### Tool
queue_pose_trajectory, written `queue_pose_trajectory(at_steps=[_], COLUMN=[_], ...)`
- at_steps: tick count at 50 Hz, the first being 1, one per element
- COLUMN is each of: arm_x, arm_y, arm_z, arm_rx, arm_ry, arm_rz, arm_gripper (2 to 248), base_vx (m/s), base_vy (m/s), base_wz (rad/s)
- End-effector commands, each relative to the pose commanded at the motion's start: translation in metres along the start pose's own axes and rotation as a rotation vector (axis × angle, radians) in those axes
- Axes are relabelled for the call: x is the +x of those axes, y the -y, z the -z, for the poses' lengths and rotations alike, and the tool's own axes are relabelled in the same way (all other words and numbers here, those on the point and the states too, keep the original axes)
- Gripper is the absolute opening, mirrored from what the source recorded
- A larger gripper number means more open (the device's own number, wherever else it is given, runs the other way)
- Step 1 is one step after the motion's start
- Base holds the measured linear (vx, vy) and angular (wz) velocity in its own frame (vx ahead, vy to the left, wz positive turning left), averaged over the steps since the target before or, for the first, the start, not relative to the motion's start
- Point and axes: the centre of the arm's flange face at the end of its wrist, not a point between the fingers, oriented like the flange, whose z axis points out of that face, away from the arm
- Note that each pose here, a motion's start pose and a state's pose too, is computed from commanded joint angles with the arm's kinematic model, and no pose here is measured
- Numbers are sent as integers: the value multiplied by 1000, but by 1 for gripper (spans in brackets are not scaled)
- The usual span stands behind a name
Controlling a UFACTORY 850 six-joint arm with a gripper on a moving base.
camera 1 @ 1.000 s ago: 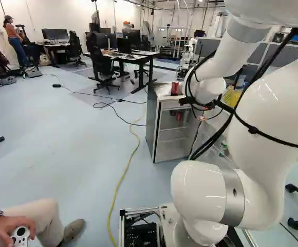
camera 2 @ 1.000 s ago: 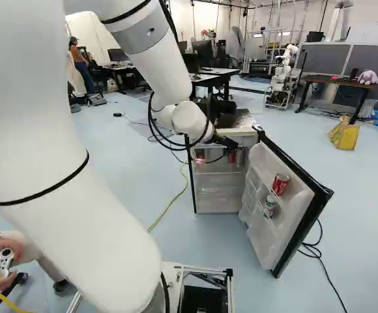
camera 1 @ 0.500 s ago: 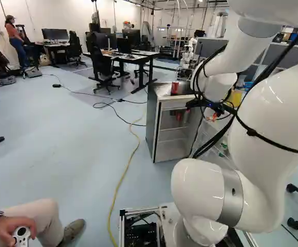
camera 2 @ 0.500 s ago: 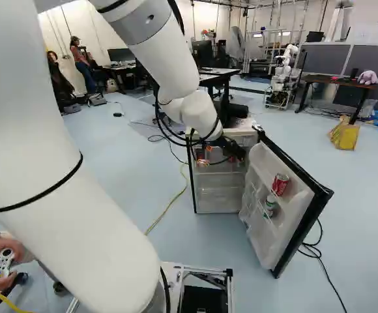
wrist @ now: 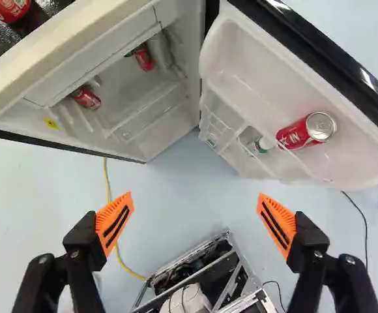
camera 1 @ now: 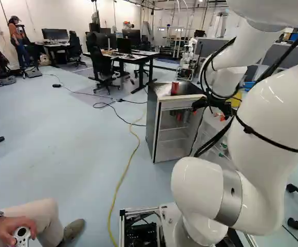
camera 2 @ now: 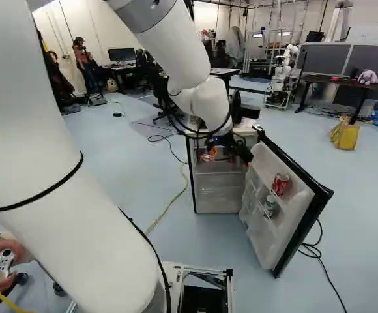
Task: Grab a drink from the fridge
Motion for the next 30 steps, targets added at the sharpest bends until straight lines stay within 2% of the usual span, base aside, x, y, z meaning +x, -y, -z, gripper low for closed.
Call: queue_pose_trajectory(at_steps=[30], arm_x=[54], arm_y=[-31], arm_z=[17], arm_rx=[-30], arm_ry=[-81], arm_rz=[-59], arm_gripper=[247], base_vx=[0], base_vy=[0], base_wz=[0])
